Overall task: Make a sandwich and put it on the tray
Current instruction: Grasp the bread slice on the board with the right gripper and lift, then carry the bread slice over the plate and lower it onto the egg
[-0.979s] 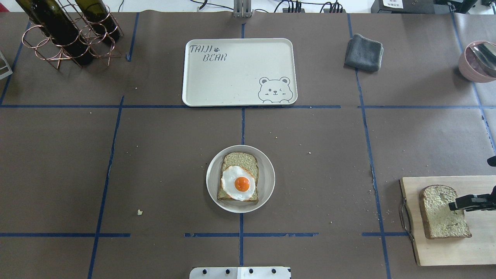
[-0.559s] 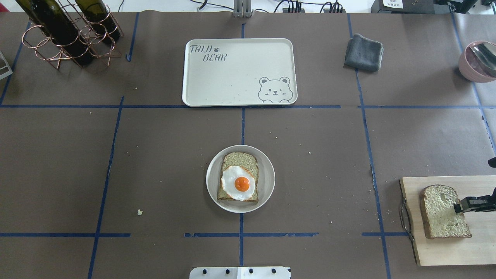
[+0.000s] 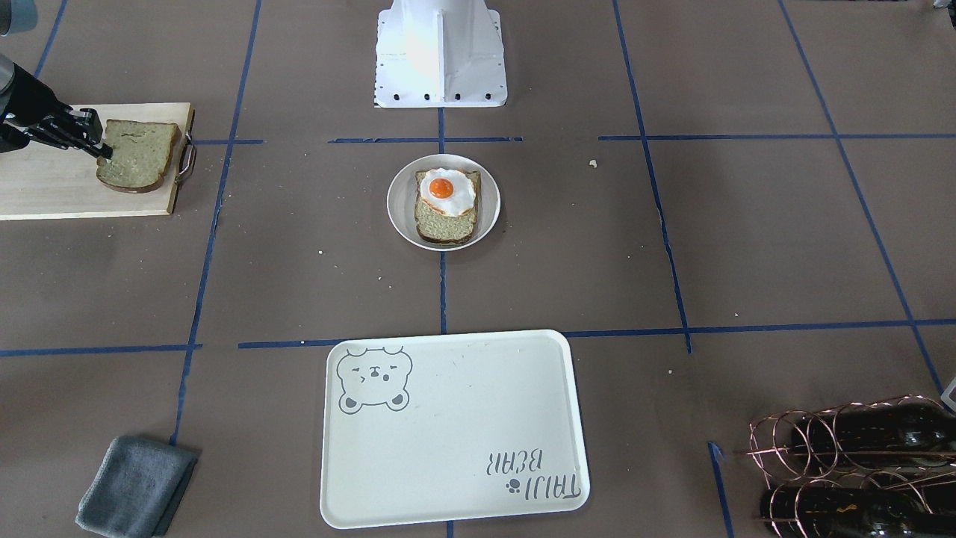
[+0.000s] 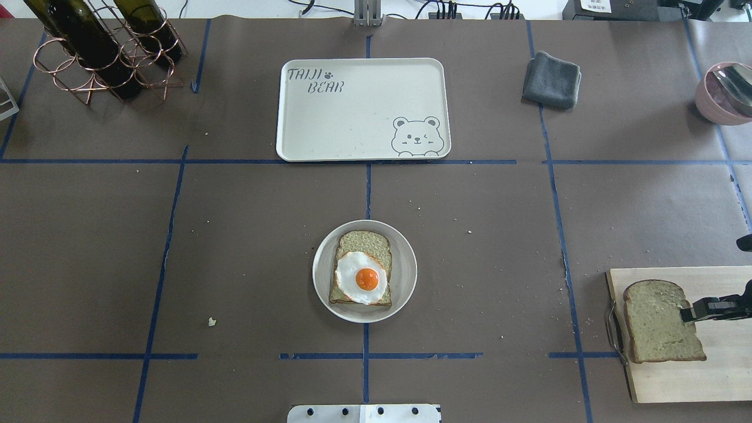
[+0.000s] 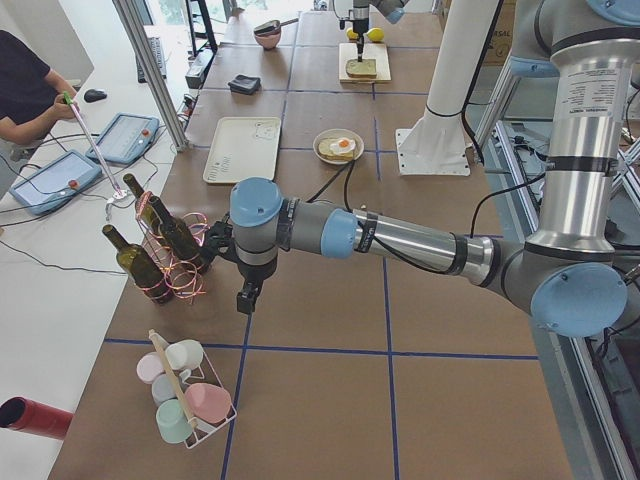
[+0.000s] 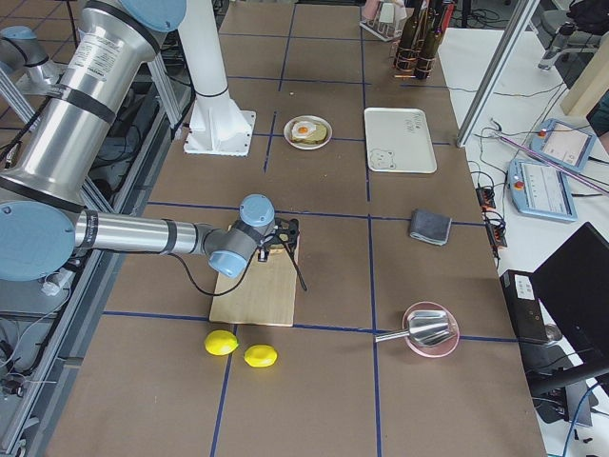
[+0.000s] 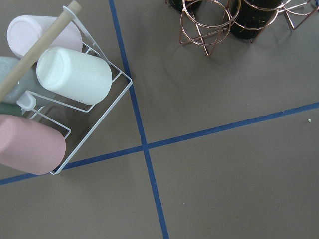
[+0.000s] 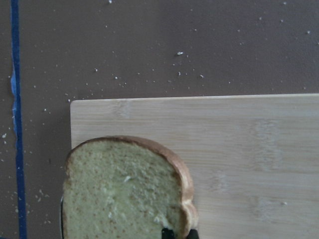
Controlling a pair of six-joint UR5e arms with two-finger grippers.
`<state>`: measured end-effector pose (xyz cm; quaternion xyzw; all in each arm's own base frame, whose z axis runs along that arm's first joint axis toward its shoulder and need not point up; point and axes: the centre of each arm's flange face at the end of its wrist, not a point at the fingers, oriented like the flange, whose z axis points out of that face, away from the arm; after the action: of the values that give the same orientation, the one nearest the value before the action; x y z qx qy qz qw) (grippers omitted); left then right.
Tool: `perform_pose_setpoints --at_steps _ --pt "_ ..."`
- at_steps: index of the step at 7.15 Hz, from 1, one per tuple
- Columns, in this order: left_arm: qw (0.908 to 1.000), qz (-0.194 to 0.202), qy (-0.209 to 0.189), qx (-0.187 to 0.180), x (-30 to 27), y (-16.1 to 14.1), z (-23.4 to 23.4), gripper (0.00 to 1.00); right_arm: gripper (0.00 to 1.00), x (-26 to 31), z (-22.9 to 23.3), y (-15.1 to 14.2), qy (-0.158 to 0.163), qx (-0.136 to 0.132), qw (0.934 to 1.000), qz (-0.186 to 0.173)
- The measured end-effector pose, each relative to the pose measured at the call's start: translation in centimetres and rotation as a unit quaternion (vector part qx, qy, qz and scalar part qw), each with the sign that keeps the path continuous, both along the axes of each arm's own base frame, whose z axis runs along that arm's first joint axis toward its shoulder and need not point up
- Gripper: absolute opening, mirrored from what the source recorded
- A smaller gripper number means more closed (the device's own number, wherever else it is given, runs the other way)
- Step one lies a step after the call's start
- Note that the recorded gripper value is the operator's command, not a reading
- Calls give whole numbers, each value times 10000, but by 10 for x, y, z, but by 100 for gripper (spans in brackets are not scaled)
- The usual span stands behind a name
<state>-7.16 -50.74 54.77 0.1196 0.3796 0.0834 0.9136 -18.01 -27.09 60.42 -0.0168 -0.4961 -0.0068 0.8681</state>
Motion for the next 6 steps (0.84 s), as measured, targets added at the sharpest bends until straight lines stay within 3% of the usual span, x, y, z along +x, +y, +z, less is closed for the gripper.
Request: perform_pose_setpoints --at_steps 3,6 --pt "10000 2 -1 14 0 0 -1 100 0 -1 -29 5 -593 69 9977 -323" --pt "10000 3 -1 4 0 -1 0 100 0 -49 -110 -39 -1337 -116 9908 -198"
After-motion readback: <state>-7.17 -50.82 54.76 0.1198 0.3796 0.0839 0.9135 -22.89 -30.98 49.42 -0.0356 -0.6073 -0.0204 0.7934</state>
